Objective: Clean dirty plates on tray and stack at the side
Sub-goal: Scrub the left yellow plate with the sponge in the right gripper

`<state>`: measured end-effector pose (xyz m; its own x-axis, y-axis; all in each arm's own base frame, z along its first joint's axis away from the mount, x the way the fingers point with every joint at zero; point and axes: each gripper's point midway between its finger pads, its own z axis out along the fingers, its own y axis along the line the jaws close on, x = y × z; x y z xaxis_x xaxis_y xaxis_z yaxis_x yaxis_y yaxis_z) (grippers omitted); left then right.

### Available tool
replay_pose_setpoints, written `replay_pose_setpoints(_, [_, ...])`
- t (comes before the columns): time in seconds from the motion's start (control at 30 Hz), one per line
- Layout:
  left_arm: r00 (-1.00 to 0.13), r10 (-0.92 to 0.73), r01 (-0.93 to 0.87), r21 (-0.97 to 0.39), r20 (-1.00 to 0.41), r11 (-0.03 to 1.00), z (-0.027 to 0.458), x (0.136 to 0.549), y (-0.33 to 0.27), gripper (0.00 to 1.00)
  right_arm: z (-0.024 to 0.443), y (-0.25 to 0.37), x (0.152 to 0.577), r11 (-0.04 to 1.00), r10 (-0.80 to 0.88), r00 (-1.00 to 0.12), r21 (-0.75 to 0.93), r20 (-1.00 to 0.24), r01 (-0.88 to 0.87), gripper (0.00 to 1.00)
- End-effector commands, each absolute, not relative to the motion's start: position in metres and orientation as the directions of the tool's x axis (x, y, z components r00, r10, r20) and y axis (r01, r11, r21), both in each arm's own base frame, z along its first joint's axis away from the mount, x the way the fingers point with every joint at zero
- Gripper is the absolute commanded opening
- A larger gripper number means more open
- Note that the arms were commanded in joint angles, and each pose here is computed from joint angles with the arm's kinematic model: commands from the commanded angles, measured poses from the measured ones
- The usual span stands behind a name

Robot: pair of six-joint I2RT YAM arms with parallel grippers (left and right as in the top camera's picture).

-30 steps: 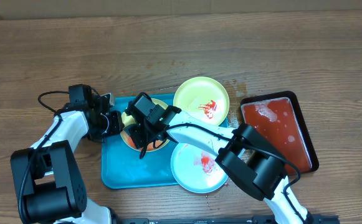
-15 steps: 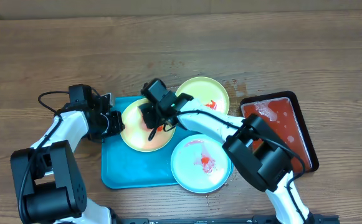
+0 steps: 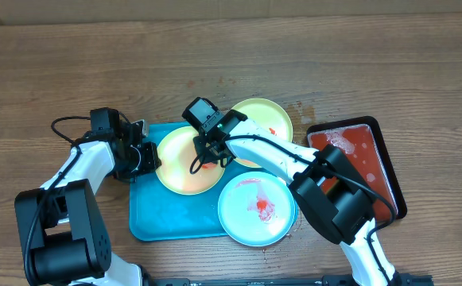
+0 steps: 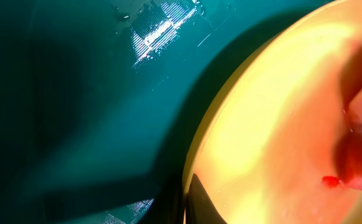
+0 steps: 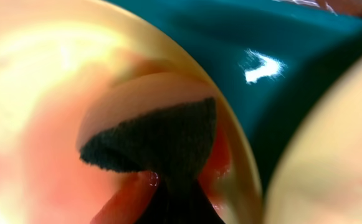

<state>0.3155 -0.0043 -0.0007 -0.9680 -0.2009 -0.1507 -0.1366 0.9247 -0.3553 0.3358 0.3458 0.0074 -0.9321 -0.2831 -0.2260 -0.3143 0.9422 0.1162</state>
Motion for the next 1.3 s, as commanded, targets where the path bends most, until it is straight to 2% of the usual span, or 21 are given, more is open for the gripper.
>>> replay_pose_setpoints(0.0, [-0.976,-0.208,-0.187,-0.257,-0.059,0.948,-0.026,0.290,0.008,0.05,-0.038,0.312,0.307,0.953,-0.293,-0.955,0.065,-0.038,-0.295,0.04])
replay_pose_setpoints(0.2, [-0.976,-0.209,-0.187,-0.257,-0.059,0.948,-0.026,0.290,0.008,0.04,-0.024,0.378,0.253,0.857,-0.389,-0.919,0.392,0.066,-0.334,0.04])
replay_pose_setpoints(0.4, [-0.976,-0.208,-0.188,-0.257,-0.055,0.948,-0.026,0.289,0.008,0.04,-0.030,0.401,0.227,0.819,-0.428,-0.898,0.465,0.104,-0.336,0.04])
replay_pose_setpoints(0.6, [-0.976,-0.209,-0.188,-0.257,-0.056,0.948,-0.026,0.289,0.008,0.04,-0.030,0.423,0.222,0.743,-0.462,-0.882,0.585,0.097,-0.325,0.04])
replay_pose_setpoints(0.73, [-0.976,-0.209,-0.188,-0.257,-0.056,0.948,-0.026,0.289,0.008,0.05,-0.030,0.429,0.238,0.724,-0.449,-0.893,0.600,0.036,-0.340,0.04])
replay_pose_setpoints(0.8, [-0.976,-0.209,-0.188,-0.257,-0.056,0.948,-0.026,0.289,0.008,0.05,-0.034,0.424,0.255,0.757,-0.400,-0.916,0.569,0.017,-0.320,0.04])
replay_pose_setpoints(1.07, [-0.976,-0.208,-0.188,-0.257,-0.056,0.948,-0.026,0.289,0.008,0.04,-0.054,0.345,0.349,0.923,-0.153,-0.984,0.344,-0.086,-0.173,0.04])
replay_pose_setpoints(1.27, [-0.976,-0.208,-0.188,-0.257,-0.057,0.948,-0.026,0.289,0.008,0.05,-0.060,0.289,0.372,0.965,-0.053,-0.997,0.255,-0.052,-0.064,0.04])
